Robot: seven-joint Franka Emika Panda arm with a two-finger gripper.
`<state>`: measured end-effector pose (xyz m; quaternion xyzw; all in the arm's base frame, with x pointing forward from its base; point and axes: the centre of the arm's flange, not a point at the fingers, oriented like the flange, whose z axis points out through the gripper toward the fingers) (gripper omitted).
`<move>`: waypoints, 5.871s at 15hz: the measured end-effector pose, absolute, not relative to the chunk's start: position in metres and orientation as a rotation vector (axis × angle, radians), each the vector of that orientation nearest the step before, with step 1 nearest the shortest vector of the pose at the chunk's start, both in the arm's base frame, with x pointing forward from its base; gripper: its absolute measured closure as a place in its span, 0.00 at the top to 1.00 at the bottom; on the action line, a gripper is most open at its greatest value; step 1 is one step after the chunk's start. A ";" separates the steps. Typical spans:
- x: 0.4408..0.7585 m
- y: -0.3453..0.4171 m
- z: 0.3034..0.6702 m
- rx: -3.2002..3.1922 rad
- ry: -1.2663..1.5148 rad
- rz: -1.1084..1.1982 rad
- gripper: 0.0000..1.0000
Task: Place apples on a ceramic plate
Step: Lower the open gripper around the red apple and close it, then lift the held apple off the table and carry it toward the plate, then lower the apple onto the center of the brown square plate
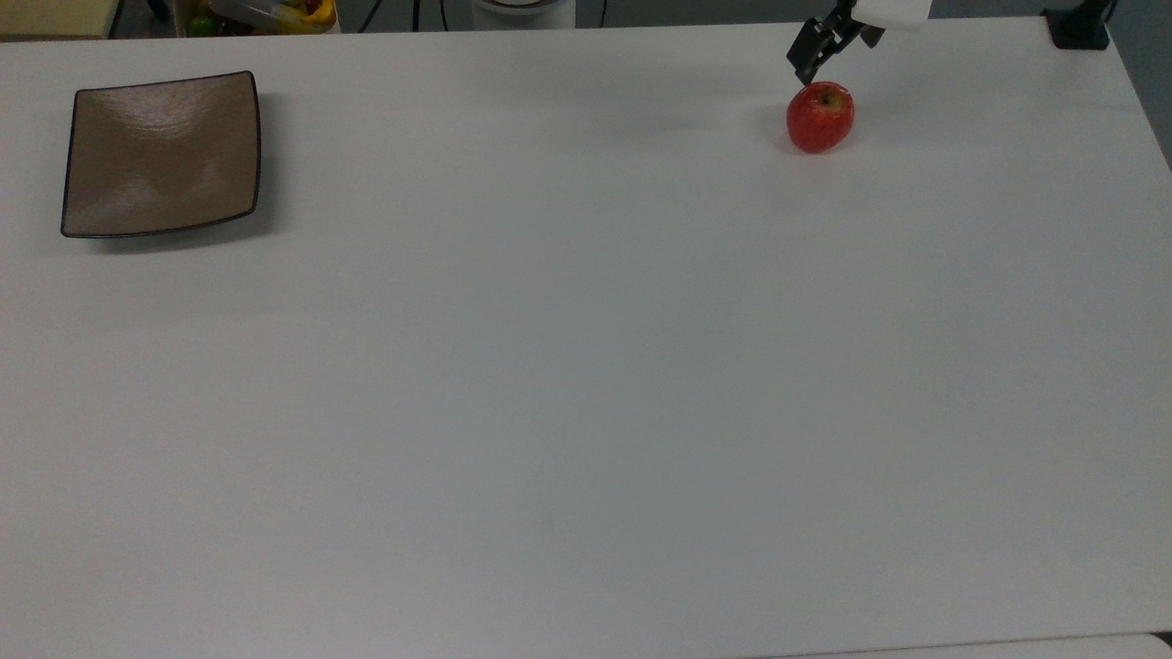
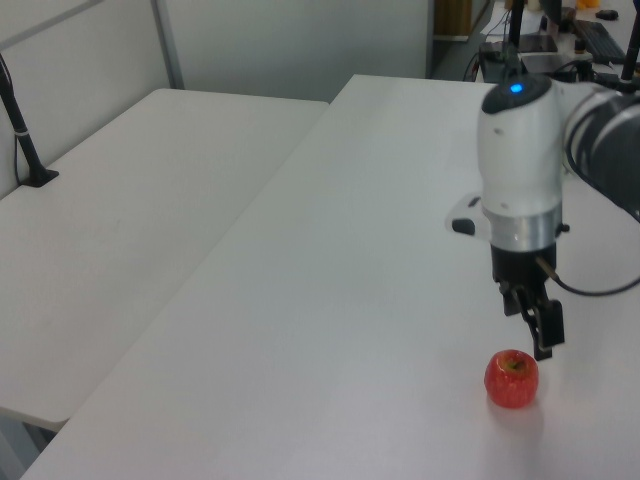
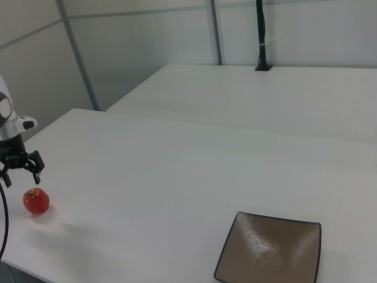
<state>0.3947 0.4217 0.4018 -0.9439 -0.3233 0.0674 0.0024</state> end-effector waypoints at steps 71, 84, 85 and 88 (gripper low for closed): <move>0.547 -0.271 0.425 -3.213 -0.678 -0.031 0.72; 0.541 -0.295 0.358 -3.219 -0.673 0.079 1.00; 0.541 -0.295 0.358 -3.219 -0.673 0.079 1.00; 0.541 -0.295 0.358 -3.219 -0.673 0.079 1.00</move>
